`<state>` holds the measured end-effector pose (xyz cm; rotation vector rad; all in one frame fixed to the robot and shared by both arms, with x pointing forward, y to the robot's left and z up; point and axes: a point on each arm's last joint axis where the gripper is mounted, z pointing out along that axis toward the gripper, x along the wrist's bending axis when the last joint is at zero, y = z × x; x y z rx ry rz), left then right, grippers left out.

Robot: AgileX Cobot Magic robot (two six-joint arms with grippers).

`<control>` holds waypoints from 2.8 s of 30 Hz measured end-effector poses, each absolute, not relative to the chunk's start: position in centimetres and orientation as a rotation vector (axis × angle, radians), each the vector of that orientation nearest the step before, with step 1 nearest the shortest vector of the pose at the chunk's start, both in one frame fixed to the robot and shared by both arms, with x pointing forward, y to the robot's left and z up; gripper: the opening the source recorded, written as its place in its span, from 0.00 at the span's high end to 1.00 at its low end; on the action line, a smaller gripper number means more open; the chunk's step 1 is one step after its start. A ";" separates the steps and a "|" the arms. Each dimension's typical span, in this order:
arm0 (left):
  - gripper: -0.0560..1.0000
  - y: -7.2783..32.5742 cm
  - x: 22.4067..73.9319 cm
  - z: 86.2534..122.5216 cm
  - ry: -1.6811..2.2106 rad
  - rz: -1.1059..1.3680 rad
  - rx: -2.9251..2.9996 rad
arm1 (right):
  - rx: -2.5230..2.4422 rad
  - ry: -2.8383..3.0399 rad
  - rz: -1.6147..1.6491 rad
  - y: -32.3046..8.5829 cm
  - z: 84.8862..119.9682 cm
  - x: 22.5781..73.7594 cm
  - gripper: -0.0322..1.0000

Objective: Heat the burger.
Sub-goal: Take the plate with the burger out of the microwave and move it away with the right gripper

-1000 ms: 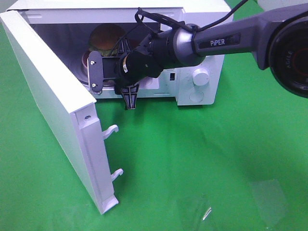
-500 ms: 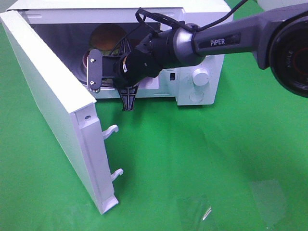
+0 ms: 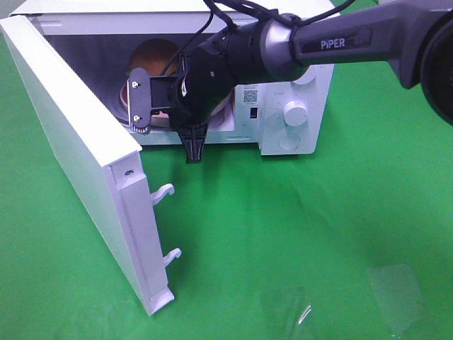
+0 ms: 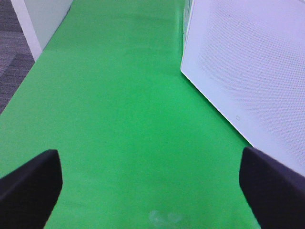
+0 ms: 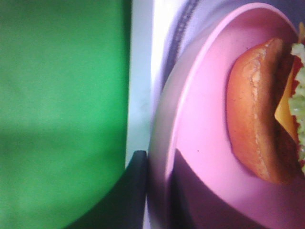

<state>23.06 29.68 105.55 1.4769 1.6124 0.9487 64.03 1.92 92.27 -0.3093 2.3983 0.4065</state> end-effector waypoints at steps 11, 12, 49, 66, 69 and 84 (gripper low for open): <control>0.05 29.7 23.1 105.5 1.612 0.949 1.477 | -0.432 2.406 0.386 0.9 95.0 63.7 0.87; 0.05 29.7 23.1 105.5 1.612 0.949 1.477 | -0.438 2.397 0.388 0.8 95.3 63.7 0.87; 0.05 29.7 23.1 105.5 1.612 0.949 1.477 | -0.604 2.249 0.396 -4.5 95.1 57.5 0.87; 0.05 29.7 23.1 105.5 1.612 0.949 1.477 | -0.643 2.273 0.393 -6.5 95.4 53.4 0.89; 0.05 29.7 23.1 105.5 1.612 0.949 1.477 | -0.645 2.274 0.395 -6.5 95.4 53.1 0.90; 0.05 29.7 23.1 105.5 1.612 0.949 1.477 | -0.542 2.355 0.436 -8.8 96.0 49.9 0.92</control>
